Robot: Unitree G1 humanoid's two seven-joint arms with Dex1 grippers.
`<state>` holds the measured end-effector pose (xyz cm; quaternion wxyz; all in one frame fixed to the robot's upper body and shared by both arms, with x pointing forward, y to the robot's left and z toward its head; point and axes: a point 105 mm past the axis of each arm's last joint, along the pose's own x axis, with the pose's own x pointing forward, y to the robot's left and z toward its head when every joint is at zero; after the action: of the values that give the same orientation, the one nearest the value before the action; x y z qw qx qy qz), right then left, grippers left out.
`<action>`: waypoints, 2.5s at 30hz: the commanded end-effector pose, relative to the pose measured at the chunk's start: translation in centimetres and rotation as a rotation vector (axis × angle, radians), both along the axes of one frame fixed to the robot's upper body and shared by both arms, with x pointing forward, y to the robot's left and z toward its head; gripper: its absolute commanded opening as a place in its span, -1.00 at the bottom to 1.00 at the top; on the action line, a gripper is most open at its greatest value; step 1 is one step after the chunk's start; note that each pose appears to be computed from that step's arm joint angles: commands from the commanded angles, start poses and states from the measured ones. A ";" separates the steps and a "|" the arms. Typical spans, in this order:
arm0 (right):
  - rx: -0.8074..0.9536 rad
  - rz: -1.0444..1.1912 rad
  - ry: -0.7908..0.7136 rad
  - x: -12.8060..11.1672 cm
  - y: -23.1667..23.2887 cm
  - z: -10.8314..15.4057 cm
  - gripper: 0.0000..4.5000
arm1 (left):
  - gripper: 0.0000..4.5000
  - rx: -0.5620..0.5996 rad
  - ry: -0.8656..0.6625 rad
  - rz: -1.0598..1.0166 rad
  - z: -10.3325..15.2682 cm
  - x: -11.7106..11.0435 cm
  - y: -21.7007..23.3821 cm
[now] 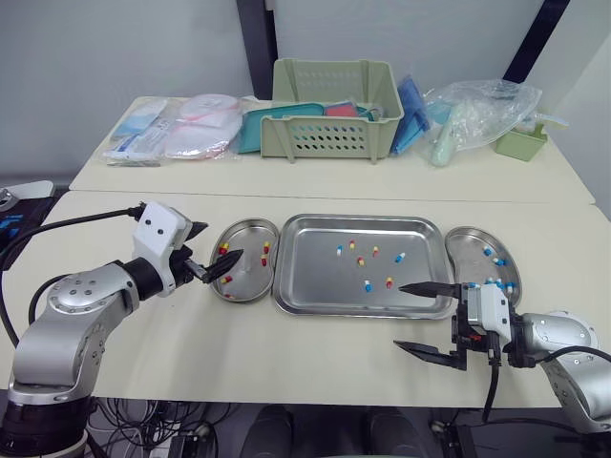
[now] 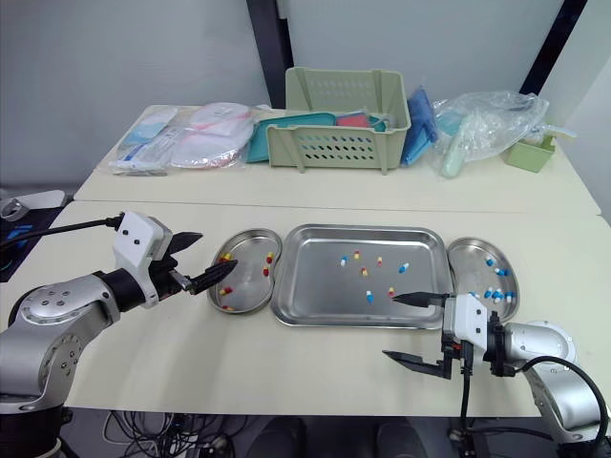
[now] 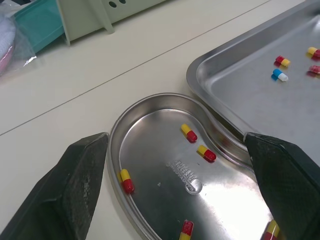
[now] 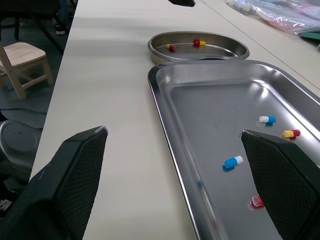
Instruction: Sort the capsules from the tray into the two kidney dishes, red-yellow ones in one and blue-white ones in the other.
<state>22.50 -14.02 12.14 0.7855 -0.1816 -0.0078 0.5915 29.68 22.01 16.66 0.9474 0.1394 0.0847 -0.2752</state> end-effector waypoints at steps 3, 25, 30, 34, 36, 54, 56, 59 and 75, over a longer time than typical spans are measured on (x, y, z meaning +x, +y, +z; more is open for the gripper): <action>-0.008 -0.066 -0.036 -0.1 -1.5 1.0 1.00 | 0.99 -0.027 -0.060 -0.014 1.2 -0.9 1.2; -0.115 -0.340 -0.068 -0.1 -9.0 2.7 1.00 | 0.99 -0.058 -0.097 0.173 0.0 -2.5 8.3; -0.199 -0.505 -0.055 -0.6 -14.5 3.4 1.00 | 0.99 -0.063 -0.035 0.316 -2.6 -4.1 12.7; -0.270 -0.603 -0.005 -1.8 -18.0 2.5 1.00 | 0.99 -0.057 -0.005 0.399 -5.0 -5.6 15.1; -0.286 -0.641 0.019 -2.5 -19.2 1.9 1.00 | 0.99 -0.045 0.014 0.408 -5.8 -6.3 15.5; -0.270 -0.738 0.105 -3.7 -21.1 0.0 1.00 | 0.99 -0.043 0.050 0.420 -6.0 -8.2 14.1; -0.269 -0.736 0.107 -3.7 -21.0 -0.1 1.00 | 0.99 -0.032 0.057 0.375 -5.8 -8.4 13.0; -0.273 -0.736 0.107 -3.7 -21.1 -0.3 1.00 | 0.99 -0.028 0.081 0.247 -5.9 -9.1 10.2; -0.307 -0.733 0.128 -5.2 -21.1 -0.9 1.00 | 0.99 -0.232 0.014 -0.258 -6.2 -10.4 -5.6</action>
<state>17.37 -35.15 10.12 0.9066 -0.2339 0.2121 0.2798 19.33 17.35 9.66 0.9168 0.0250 0.0680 -0.3927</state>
